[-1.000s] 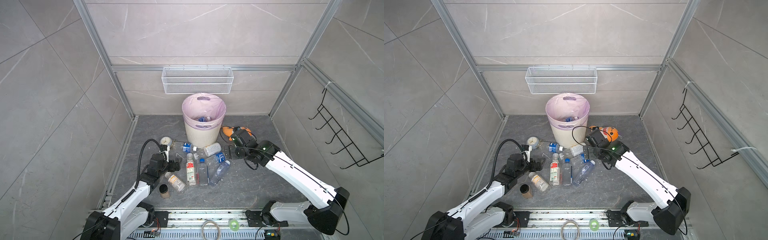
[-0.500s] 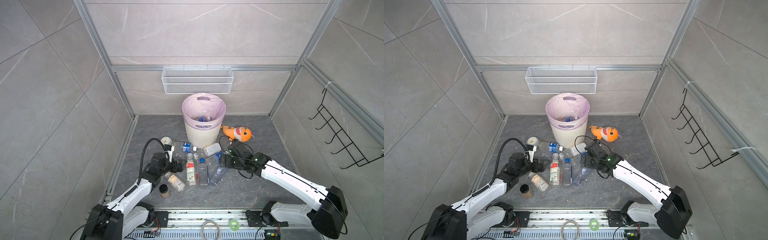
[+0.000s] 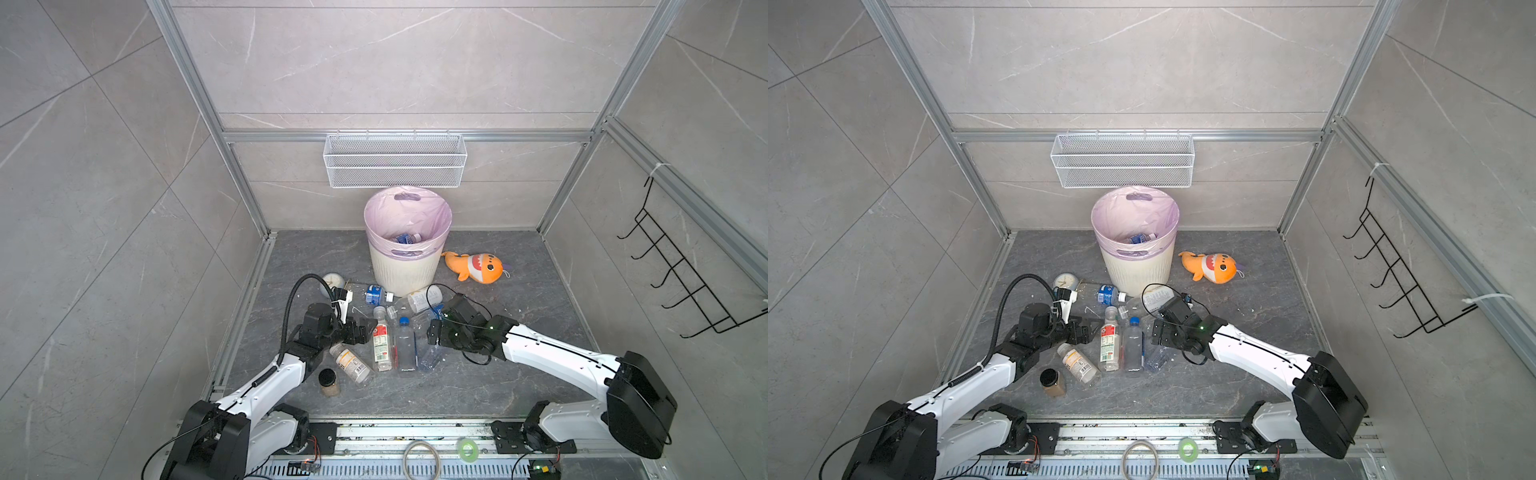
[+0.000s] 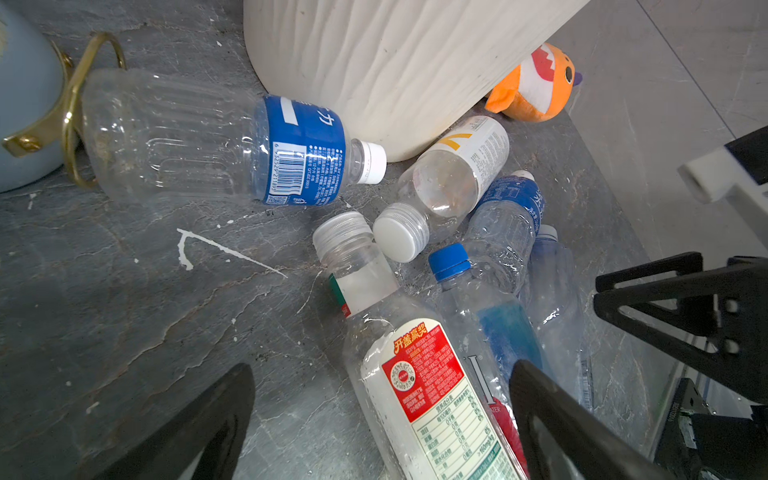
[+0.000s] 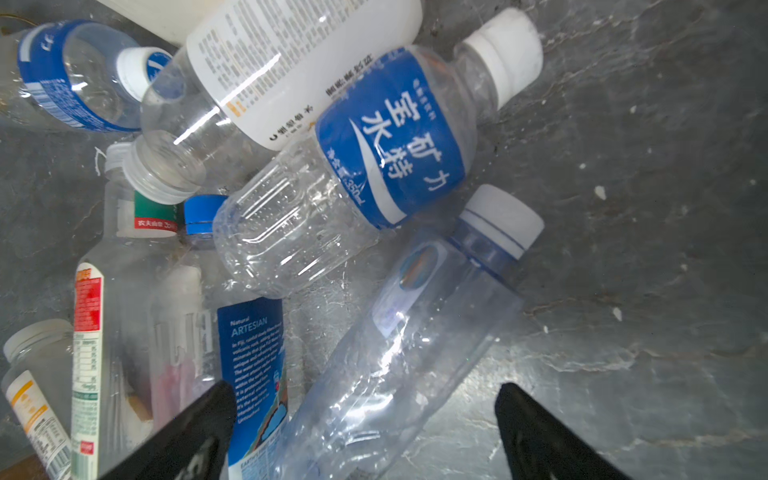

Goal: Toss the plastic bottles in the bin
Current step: 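Return the right gripper down to the clear bottle with white cap, then close the right gripper around the clear white-capped bottle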

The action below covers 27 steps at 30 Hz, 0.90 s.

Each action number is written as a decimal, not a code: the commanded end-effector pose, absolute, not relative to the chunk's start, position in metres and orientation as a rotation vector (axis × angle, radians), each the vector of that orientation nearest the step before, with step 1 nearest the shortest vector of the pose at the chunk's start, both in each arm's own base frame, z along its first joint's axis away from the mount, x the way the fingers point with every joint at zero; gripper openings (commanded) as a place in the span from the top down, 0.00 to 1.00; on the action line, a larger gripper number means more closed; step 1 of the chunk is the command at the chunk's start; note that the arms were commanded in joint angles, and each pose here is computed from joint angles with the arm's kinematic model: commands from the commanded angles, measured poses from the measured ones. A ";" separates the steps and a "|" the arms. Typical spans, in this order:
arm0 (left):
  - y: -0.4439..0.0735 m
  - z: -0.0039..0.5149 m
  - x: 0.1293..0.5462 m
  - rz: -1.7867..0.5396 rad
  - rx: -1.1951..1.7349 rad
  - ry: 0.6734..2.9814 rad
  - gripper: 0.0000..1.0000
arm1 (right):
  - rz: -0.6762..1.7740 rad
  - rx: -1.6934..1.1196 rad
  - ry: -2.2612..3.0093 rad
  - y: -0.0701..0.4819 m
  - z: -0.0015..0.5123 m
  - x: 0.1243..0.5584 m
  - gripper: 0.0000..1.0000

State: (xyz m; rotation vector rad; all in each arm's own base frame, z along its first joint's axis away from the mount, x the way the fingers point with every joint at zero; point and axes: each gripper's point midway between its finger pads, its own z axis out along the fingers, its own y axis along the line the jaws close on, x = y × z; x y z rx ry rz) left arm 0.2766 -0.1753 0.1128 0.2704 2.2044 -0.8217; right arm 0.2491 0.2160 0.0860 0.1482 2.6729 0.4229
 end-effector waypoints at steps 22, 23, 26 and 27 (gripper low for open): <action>-0.184 0.129 0.288 -0.836 0.320 2.135 0.03 | 0.288 0.192 2.742 0.210 0.040 0.246 0.14; -0.184 0.129 0.288 -0.836 0.320 2.134 0.03 | 0.282 0.191 2.744 0.210 0.039 0.246 0.15; -0.184 0.129 0.288 -0.836 0.320 2.135 0.03 | 0.263 0.188 2.750 0.207 0.037 0.245 0.18; -0.184 0.129 0.288 -0.838 0.322 2.137 0.03 | 0.258 0.185 2.751 0.206 0.036 0.245 0.19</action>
